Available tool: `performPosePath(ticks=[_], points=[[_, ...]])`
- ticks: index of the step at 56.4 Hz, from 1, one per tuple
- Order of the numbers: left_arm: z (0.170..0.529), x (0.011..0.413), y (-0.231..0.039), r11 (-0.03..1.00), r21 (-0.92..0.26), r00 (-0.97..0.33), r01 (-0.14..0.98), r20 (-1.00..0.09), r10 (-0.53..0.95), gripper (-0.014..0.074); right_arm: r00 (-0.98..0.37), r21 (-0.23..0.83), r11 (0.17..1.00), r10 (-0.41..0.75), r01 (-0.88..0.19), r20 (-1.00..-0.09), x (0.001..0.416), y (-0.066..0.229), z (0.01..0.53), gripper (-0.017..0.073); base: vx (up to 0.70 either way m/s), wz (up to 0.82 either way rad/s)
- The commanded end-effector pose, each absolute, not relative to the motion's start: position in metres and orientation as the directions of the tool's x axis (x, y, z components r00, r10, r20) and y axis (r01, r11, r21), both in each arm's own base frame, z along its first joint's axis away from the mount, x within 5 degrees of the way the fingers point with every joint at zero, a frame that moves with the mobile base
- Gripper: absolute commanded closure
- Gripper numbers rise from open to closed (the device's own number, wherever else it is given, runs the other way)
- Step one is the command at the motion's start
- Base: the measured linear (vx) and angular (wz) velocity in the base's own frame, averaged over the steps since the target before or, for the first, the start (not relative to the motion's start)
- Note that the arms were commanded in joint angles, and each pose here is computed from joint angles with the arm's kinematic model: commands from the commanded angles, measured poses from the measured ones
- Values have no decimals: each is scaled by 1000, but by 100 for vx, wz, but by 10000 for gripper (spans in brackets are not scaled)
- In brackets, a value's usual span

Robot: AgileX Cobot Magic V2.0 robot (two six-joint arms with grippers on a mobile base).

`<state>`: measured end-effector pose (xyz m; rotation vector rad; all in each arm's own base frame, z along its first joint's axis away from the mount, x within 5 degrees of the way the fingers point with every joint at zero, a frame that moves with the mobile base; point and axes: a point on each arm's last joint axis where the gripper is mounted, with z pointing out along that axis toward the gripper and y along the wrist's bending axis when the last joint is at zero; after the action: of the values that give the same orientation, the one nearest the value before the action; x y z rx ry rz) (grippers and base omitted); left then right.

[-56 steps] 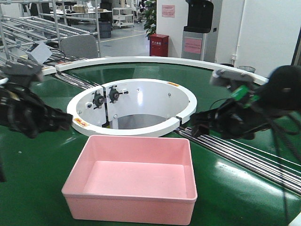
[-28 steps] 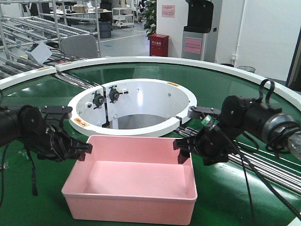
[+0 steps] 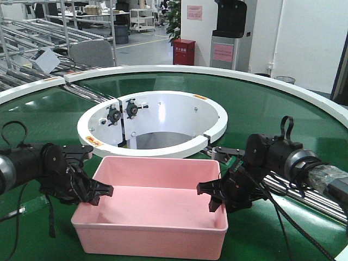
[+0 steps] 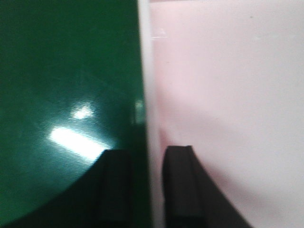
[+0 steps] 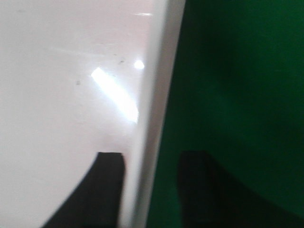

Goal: Grab pink bin and stack on right shelf
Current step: 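Lower both grippers onto opposite rims of the pink bin, then close both grippers on the rims and lift the pink bin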

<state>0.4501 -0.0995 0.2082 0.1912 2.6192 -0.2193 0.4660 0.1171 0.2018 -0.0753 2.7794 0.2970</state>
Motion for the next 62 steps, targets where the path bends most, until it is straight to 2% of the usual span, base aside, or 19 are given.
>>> performPosePath(ticks=[1,3,5,15,24,40,51,62], points=[[250,453,-100,976,-117,-777,185,-625,72,549,-874,202,972,-8,-121,-486,467,116,250,447,0,0],[253,453,-100,975,-117,-771,187,-633,72,604,-873,201,972,-10,-124,-488,466,116,253,514,0,0],[258,451,-100,975,-119,-764,187,-642,69,605,-871,202,971,-10,-125,-492,464,116,256,576,0,0],[298,437,-99,971,-144,-711,190,-702,35,603,-837,203,969,-9,-143,-547,452,113,293,571,0,0],[354,410,-93,967,-143,-631,209,-776,21,601,-780,202,965,-2,-165,-626,430,108,342,569,0,0],[447,329,-76,962,-131,-450,241,-893,-9,601,-637,179,960,1,-214,-771,364,96,438,569,0,0],[456,274,-65,960,-138,-372,244,-927,-39,601,-500,52,963,-90,-263,-861,311,109,486,569,0,0],[458,227,-54,961,-127,-318,246,-947,-44,601,-432,37,957,-96,-289,-897,278,129,506,569,0,0]])
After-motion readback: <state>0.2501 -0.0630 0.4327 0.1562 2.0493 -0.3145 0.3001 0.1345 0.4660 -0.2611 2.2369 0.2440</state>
